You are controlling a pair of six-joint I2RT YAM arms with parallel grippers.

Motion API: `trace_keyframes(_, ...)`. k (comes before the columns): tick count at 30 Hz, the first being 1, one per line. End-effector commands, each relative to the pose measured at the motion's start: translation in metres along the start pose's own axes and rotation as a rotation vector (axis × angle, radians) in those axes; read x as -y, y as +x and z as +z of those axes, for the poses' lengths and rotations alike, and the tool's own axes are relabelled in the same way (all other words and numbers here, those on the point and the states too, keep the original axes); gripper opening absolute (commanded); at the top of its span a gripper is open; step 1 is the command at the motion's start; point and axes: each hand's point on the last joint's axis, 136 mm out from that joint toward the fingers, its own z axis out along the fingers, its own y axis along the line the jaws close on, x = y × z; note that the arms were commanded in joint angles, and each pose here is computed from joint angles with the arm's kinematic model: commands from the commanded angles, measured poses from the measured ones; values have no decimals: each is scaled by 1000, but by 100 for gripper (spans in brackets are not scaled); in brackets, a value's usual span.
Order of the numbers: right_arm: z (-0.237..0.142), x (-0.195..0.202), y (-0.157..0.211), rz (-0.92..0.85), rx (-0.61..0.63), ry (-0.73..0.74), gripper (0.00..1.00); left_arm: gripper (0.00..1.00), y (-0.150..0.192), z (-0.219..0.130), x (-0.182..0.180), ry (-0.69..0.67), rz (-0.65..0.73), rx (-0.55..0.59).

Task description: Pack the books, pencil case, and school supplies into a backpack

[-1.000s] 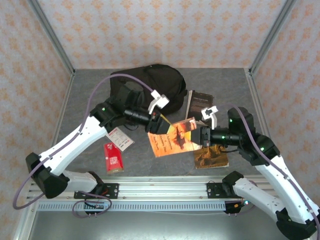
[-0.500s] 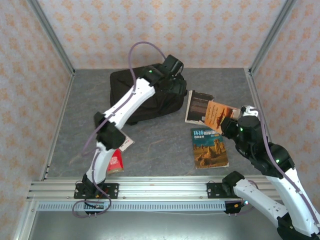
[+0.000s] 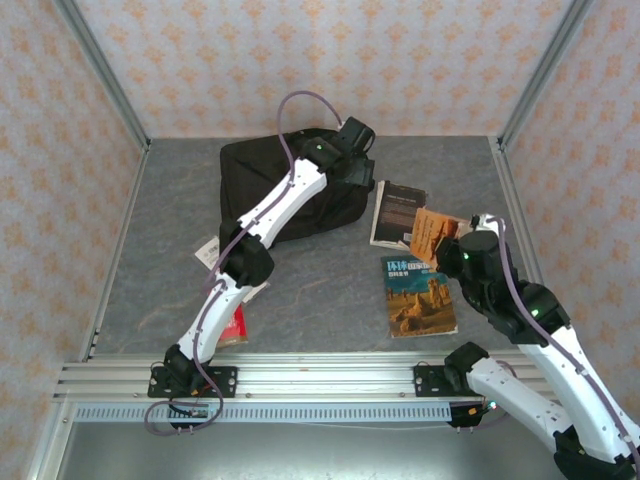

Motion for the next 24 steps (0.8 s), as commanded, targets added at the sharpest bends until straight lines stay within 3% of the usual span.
trace_keyframes(1, 4, -3, -9, 20, 58, -8, 0, 77, -14, 15, -6, -34, 9, 64)
trace_keyframes(5, 7, -1, -7, 10, 61, 2, 0, 70, -6, 34, -11, -18, -8, 32)
trace_keyframes(8, 8, -1, -9, -6, 67, 8, 0, 60, -5, 42, -12, 0, -22, 23)
trace_keyframes(12, 7, -2, -13, -14, 78, 14, 0, 29, -5, 41, -9, 44, -21, 10)
trace_keyframes(16, 9, -10, -18, -8, 83, -11, 0, 1, -18, 14, -7, 97, -14, 22)
trace_keyframes(24, 20, -59, -35, 32, 91, -182, 0, 0, -48, -84, -20, 125, 28, 108)
